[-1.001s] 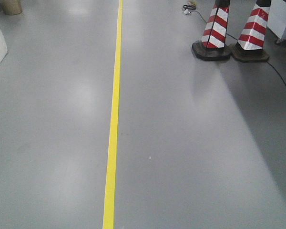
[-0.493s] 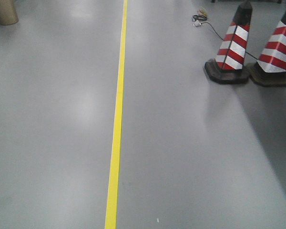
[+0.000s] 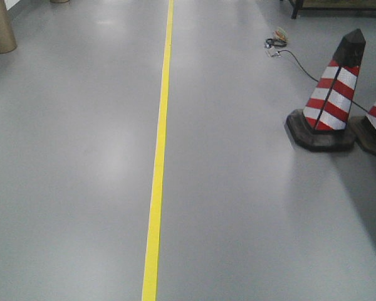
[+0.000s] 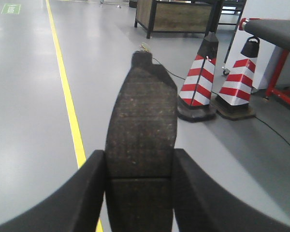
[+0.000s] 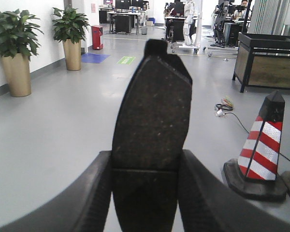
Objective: Move and align brake pads A on conveyor
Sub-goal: 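Drive the base along the yellow floor line past the striped cones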
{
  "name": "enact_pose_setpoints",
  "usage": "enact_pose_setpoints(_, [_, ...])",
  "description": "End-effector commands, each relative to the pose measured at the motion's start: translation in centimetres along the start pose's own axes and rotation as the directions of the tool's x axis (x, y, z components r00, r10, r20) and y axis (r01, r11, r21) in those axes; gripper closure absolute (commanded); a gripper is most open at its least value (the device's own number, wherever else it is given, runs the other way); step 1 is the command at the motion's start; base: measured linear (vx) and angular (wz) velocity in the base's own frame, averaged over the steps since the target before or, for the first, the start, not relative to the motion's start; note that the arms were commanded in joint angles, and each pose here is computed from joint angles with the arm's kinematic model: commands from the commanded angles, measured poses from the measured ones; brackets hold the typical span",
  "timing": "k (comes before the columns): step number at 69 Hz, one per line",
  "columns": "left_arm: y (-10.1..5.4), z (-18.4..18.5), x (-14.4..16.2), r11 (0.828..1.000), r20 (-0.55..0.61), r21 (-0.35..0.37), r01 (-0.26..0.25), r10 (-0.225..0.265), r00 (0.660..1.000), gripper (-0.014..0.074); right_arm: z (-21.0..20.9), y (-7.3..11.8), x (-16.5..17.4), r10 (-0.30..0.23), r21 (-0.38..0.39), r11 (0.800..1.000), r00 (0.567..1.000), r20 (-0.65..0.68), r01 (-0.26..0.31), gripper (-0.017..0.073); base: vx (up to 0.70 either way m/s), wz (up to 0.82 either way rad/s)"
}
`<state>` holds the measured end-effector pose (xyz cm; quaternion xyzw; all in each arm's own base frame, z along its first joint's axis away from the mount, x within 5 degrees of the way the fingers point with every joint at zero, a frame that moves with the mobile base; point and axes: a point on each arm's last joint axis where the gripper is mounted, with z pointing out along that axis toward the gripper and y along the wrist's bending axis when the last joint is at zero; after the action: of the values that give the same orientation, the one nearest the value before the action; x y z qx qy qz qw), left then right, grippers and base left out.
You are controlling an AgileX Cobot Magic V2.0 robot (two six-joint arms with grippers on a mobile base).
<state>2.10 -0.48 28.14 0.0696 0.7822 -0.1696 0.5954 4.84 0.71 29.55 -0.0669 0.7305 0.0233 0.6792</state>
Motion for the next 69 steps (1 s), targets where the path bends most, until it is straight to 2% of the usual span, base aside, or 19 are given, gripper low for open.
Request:
enact_pose_setpoints(1, [-0.33, -0.29, -1.5, 1.0, 0.104, 0.024, -0.001, -0.001, 0.995, 0.0599, -0.18, -0.19, -1.72, -0.014, 0.022, 1.0, 0.993, 0.114, 0.012, 0.0565, 0.81, -0.03])
enact_pose_setpoints(69, [-0.33, -0.29, -1.51, 1.0, 0.105, 0.024, -0.001, -0.001, 0.994, 0.0599, -0.18, -0.19, -1.72, -0.014, 0.022, 1.0, 0.993, 0.114, 0.012, 0.0565, 0.76, -0.01])
